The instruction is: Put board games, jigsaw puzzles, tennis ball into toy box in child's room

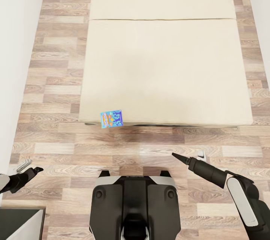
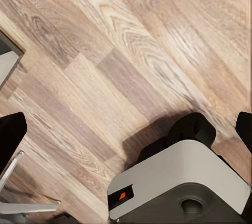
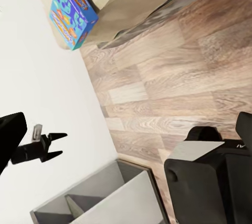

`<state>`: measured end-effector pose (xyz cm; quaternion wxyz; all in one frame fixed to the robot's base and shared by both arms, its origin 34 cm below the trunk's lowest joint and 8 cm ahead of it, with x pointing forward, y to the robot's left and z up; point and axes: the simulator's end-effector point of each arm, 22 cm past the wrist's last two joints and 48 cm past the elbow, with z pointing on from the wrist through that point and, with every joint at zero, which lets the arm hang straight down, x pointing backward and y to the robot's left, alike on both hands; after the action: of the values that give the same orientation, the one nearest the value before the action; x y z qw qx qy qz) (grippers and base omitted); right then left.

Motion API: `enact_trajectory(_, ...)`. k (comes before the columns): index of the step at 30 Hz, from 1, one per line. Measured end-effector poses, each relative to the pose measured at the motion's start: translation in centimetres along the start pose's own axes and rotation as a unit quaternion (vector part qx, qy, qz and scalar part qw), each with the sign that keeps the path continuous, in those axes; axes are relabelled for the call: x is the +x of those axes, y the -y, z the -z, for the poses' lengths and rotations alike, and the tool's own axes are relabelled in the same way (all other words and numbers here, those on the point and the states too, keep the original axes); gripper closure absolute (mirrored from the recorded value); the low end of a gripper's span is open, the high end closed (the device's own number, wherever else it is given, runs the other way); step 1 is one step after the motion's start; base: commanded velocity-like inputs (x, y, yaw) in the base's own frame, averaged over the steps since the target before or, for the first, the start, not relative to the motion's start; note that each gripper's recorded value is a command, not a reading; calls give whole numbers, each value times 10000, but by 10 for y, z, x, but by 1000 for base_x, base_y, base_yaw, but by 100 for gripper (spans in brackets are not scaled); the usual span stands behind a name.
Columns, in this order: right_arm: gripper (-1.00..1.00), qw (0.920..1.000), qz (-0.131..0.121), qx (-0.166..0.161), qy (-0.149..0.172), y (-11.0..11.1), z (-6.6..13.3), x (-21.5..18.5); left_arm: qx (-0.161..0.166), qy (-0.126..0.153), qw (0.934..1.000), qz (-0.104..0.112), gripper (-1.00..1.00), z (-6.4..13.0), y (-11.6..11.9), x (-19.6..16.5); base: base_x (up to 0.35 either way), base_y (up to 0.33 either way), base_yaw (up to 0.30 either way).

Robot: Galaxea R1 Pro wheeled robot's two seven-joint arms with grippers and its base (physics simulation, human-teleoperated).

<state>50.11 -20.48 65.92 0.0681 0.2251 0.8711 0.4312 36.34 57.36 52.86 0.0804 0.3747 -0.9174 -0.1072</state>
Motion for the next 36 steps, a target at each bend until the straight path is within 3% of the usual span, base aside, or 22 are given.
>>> enact_trajectory(8,-100,10000,30,21,18,-2,1,-2,-59,-32,9996,-279,-100,-1,6,8,0,0,91)
enact_trajectory(14,-100,10000,52,-20,63,-7,4,-6,-55,-138,9983,-571,-100,-6,23,28,0,0,61)
enact_trajectory(19,-100,9999,73,-41,87,-10,5,-8,45,-62,9969,-781,-100,-3,42,23,0,0,-52)
enact_trajectory(27,-100,9998,161,-61,100,-17,5,-10,148,65,9959,-887,-100,3,55,17,0,0,-83)
enact_trajectory(32,-100,9997,187,-86,99,-21,5,-11,106,30,9935,-1129,-100,3,60,24,0,0,-17)
enact_trajectory(36,-100,9997,206,-100,111,-24,6,-12,93,42,9927,-1205,-100,4,62,25,0,0,-33)
